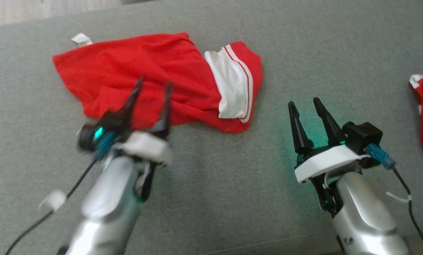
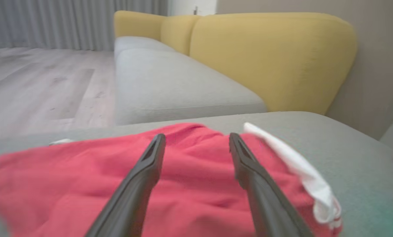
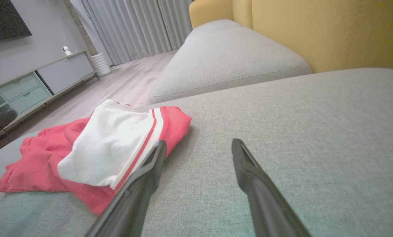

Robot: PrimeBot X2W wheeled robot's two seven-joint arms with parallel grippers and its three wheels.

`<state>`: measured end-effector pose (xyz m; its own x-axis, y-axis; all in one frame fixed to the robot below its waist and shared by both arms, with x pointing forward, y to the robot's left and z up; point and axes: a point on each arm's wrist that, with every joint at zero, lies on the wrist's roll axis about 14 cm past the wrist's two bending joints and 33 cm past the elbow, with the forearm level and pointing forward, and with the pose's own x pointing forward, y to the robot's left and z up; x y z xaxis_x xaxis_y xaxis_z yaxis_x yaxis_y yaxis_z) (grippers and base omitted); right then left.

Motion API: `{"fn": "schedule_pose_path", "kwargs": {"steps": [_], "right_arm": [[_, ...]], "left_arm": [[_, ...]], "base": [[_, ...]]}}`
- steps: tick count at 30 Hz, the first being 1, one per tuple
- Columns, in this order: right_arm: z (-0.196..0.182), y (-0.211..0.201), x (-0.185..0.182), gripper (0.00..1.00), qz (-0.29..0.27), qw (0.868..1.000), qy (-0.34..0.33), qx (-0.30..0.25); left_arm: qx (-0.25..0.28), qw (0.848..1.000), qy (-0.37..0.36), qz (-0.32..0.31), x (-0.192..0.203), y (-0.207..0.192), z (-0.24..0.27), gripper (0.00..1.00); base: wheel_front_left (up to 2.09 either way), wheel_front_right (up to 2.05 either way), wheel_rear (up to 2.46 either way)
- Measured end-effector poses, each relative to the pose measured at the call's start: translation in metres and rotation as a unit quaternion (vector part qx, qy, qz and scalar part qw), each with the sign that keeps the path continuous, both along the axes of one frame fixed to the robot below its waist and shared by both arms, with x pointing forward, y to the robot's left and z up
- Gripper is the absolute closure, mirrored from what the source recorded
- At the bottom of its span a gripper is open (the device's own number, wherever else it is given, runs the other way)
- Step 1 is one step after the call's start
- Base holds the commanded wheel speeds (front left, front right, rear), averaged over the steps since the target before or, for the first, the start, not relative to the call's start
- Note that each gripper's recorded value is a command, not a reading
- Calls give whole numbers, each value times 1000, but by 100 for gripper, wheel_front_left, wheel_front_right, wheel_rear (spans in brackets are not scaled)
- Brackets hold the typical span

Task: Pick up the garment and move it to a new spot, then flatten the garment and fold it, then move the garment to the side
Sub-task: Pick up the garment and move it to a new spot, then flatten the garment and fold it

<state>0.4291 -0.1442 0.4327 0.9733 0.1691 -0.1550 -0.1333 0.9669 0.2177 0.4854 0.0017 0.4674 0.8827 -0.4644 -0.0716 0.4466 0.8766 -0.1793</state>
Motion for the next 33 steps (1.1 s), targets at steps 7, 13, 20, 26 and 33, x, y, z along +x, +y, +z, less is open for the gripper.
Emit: {"fn": "schedule_pose_path", "kwargs": {"steps": [7,13,20,26,33], "right_arm": [[3,3,-14,0,2,1000,-1,1],[8,4,-26,0,2,1000,-5,1],[1,-4,-51,0,-14,1000,7,4],[-4,-4,-60,0,-14,1000,13,2],[-5,-2,-58,0,-11,1000,15,2]], "left_arm": [[26,995,10,98,-32,74,-17,0],[48,990,36,128,-77,108,-38,0],[56,982,63,170,-124,139,-55,0],[53,980,72,176,-140,143,-60,0],[53,982,65,172,-136,140,-56,0]], "base": [[0,0,0],[0,0,0],[0,0,0],[0,0,0],[0,0,0]]}}
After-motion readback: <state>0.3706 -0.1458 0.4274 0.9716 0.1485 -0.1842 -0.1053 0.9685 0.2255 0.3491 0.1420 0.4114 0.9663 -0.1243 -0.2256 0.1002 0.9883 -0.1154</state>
